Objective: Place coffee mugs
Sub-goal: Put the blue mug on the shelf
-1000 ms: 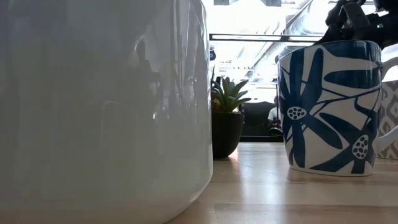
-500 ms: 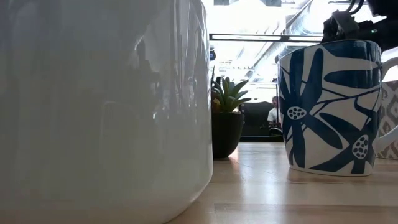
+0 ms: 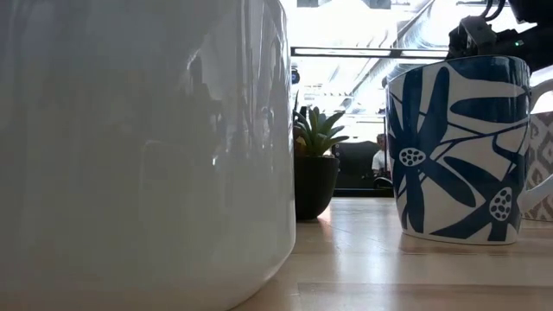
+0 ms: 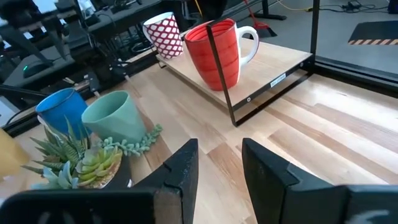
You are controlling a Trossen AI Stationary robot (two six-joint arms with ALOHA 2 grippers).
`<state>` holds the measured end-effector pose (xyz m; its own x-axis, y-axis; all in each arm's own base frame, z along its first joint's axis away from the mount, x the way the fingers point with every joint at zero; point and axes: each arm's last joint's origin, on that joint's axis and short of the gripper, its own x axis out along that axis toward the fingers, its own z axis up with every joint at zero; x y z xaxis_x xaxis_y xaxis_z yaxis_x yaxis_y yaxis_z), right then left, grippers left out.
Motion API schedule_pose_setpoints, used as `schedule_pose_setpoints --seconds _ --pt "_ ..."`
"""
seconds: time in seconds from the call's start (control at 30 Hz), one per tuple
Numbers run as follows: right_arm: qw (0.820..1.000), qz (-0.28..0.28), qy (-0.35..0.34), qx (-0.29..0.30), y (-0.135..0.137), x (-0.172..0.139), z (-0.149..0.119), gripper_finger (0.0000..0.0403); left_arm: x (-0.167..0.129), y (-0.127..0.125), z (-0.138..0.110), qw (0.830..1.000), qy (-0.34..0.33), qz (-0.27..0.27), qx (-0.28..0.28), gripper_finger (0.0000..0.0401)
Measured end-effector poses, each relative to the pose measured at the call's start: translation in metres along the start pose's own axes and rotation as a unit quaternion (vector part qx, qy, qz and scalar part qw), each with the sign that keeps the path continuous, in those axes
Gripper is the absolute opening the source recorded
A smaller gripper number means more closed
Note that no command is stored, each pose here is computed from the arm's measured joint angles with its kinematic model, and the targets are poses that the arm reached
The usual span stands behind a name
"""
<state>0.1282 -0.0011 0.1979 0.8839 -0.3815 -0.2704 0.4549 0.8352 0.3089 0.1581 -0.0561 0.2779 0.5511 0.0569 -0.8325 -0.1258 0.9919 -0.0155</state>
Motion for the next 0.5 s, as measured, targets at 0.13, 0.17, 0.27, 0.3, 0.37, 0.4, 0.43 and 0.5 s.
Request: schedule_pose_setpoints --seconds 0.13,0.17,0.27,0.3,0.37,0.4,0.43,0.5 --pt "1.0 -0.001 0.0 0.011 0.0 0.0 0.0 0.0103 0.011 -0.003 0.0 0.999 0.036 0.017 -0.001 0.012" --pt "1.0 -0.001 0.0 0.011 0.0 0.0 0.0 0.0103 0.014 -0.004 -0.001 0.999 0.045 0.015 0.0 0.012" --pt "1.0 -0.001 0.0 0.011 0.0 0.0 0.0 0.0103 0.023 -0.008 -0.003 0.997 0.077 0.0 0.003 0.012" --pt "1.0 -0.001 0.0 0.011 0.0 0.0 0.0 0.0103 0.027 -0.009 -0.004 0.996 0.087 -0.004 0.002 0.012" --pt "1.0 -0.001 0.001 0.011 0.0 0.0 0.0 0.0103 0.033 -0.011 -0.006 0.994 0.108 -0.01 -0.006 0.012" --pt "1.0 -0.001 0.001 0.011 0.0 0.0 0.0 0.0103 0.036 -0.012 -0.007 0.993 0.117 -0.014 -0.008 0.012" --pt "1.0 -0.001 0.001 0.011 0.0 0.0 0.0 0.0103 0.038 -0.012 -0.008 0.992 0.126 -0.015 -0.009 0.012" --pt "1.0 -0.001 0.001 0.011 0.0 0.0 0.0 0.0103 0.041 -0.013 -0.008 0.991 0.132 -0.015 -0.009 0.012"
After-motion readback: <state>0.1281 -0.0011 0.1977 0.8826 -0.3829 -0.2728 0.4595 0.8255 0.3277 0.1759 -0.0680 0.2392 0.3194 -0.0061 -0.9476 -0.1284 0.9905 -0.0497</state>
